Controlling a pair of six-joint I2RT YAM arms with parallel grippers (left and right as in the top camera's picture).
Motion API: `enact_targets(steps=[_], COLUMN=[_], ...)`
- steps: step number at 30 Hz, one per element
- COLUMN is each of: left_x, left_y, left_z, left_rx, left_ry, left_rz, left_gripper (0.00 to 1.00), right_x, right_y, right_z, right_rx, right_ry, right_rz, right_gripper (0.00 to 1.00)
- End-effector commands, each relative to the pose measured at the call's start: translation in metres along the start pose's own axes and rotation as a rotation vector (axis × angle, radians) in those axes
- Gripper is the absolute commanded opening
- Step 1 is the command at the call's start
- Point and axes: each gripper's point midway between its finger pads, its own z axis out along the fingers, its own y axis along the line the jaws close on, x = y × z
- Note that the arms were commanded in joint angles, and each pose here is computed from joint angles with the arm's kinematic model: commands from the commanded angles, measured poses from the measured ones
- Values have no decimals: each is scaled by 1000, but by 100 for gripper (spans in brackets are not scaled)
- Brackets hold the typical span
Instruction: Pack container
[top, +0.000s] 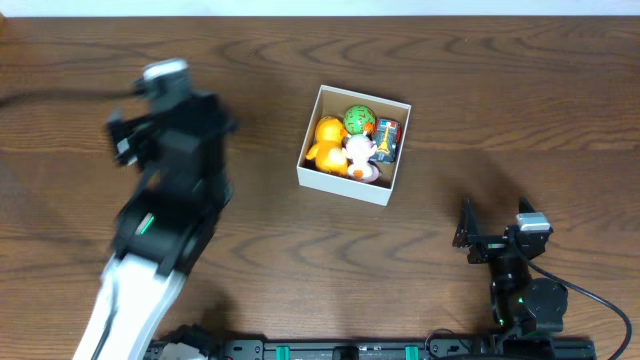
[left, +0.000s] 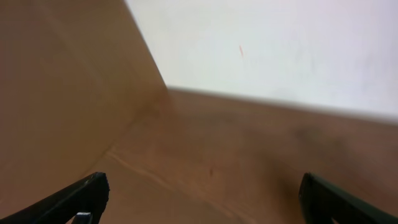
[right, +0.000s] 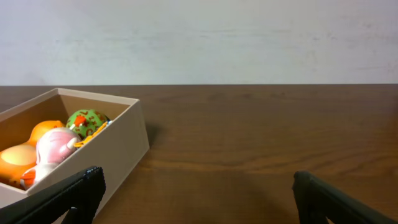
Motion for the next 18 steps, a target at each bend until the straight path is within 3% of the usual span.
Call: enact_targets(steps=[1,7,10,14,18], left_x=[-29,-37,-26,-3,26], left_y=[55,143,170,187,175], left_z=[-46,-125,-152,-167,-165], left_rx=[-1,44,75,51,91], left_ry=[-132,-318,-373,-364,-287], left_rz=[-153,-417,-465,-451,-371], left_gripper=[98,98,98,98,98], right_x=[0,0,0,0,0], right_y=[-4,-4,-4,-4,-4], right_z=[0,0,0,0,0], right_rx=[17,17,17,17,17], right_ry=[-5,-5,-5,-5,-5], right_rz=[13,13,13,13,13], right_gripper=[99,99,99,99,99])
